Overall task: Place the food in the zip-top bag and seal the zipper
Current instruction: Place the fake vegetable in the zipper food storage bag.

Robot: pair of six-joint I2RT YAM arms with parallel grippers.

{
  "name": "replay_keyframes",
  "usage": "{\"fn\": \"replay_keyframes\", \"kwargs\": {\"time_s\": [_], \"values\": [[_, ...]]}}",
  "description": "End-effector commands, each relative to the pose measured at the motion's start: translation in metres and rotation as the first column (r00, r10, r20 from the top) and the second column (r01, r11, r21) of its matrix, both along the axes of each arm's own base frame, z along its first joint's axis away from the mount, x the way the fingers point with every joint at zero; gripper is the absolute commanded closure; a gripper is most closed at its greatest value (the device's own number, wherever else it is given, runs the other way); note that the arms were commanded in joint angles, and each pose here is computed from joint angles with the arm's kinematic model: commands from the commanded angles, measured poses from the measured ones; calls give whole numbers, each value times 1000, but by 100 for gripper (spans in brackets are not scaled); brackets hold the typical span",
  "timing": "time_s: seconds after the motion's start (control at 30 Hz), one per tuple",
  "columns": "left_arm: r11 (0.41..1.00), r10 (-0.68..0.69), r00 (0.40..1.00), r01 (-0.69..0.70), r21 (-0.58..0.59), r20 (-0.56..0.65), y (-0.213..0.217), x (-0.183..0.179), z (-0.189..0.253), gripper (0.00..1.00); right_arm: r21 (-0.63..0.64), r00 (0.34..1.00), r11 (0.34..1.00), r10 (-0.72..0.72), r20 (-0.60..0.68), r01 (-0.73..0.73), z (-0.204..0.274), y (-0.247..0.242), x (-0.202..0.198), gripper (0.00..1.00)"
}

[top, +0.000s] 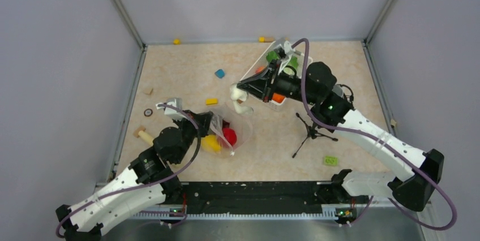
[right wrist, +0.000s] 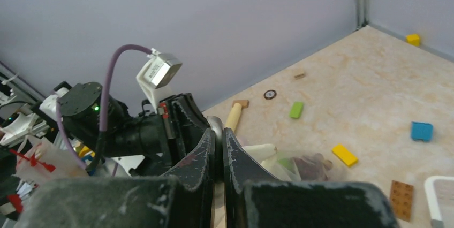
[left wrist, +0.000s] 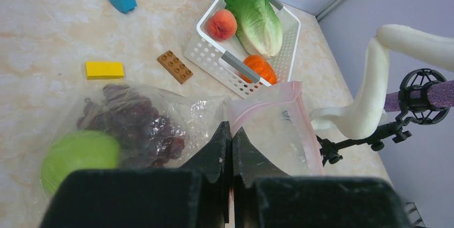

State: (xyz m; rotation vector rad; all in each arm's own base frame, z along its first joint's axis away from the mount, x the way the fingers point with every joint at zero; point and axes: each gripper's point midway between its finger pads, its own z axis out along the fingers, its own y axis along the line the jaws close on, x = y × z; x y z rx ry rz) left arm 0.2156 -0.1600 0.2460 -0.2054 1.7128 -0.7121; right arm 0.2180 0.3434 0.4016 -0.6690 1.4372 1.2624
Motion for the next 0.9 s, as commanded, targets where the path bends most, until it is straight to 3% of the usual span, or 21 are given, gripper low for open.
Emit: {"fn": "replay_keyframes", "kwargs": {"time_s": [0.0,0.23,0.87], "values": [[999,0,1000,1,-37,27,0,0,12,100,47,994,995,84,64,-87,14,9,-25,100],[999,-5,1000,6,-35,24,-1,0,11,100,37,994,994,96,59,-99,0,22,-32,100],[999,-13,1000,13,-34,20,-4,0,9,100,82,993,993,84,78,-90,26,16,-48,100]]}}
